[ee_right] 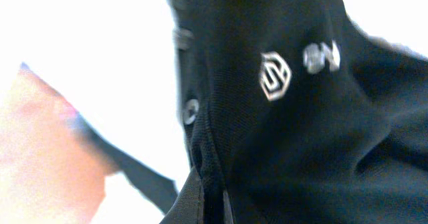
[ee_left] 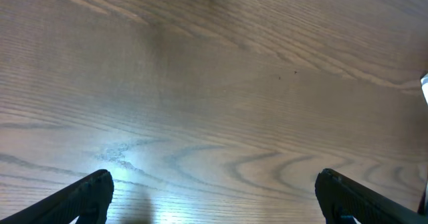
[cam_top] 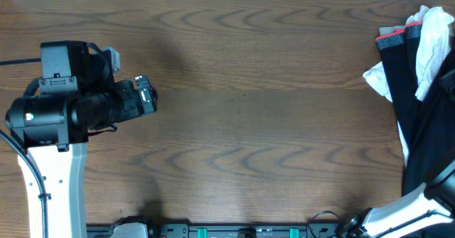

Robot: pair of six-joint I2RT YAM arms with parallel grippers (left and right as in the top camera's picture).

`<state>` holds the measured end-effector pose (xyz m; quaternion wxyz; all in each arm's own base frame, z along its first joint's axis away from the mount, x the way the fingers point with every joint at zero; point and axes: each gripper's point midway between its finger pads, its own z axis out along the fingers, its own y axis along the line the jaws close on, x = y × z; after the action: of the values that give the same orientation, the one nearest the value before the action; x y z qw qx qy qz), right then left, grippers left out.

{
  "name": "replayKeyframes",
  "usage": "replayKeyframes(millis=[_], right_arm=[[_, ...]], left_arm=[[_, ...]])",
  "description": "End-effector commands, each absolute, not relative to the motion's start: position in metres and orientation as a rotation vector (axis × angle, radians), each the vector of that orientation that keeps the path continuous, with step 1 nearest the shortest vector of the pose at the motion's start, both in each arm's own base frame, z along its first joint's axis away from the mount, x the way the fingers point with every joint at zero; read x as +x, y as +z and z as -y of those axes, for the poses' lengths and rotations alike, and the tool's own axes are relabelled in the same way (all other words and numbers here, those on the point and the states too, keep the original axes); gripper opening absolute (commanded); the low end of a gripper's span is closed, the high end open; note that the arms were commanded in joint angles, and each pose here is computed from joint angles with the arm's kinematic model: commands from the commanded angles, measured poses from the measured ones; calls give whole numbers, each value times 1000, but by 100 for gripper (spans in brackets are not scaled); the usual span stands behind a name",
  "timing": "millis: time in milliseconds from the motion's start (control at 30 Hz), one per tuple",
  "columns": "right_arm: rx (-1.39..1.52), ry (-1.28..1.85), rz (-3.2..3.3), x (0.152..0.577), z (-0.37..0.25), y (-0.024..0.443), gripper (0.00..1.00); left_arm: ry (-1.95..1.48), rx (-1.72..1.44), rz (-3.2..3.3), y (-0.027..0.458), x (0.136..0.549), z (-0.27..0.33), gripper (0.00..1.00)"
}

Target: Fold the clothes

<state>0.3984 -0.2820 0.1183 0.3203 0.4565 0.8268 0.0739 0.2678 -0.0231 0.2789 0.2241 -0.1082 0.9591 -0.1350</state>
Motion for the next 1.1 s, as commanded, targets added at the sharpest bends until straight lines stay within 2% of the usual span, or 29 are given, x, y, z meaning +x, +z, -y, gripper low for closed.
replayKeyframes(millis=[0,100,267,467,600,667,767,800,833,933,1000,1067], right_arm=[[900,400,-2012,418,237,235,1],[758,441,-1976,417,195,283,1],[528,527,-2034,426,107,308,1],[116,720,-2198,442,-48,284,1],[-172,823,-2313,431,-155,246,2],[-363,869,-2356,415,-212,223,9],[-666,854,-2343,382,-272,205,32],[-685,812,-2348,378,-278,202,36],[-683,744,-2352,378,-280,201,42],[-527,539,-2377,392,-255,205,69],[-407,441,-2397,402,-225,209,79],[-290,363,-2436,409,-190,207,83]], left_arm=[[-348,-270,-2644,281,269,22,98],[-310,-280,-2644,281,270,17,98],[-193,-310,-2642,279,269,2,98],[-113,-328,-2622,283,267,-9,98],[-45,-350,-2584,290,263,-18,98],[0,-361,-2557,296,260,-24,98],[15,-363,-2525,303,255,-26,98],[15,-362,-2520,304,254,-26,98],[14,-362,-2517,305,253,-26,98],[14,-362,-2525,304,252,-26,98],[6,-362,-2537,301,252,-25,98],[-25,-372,-2555,297,254,-21,98]])
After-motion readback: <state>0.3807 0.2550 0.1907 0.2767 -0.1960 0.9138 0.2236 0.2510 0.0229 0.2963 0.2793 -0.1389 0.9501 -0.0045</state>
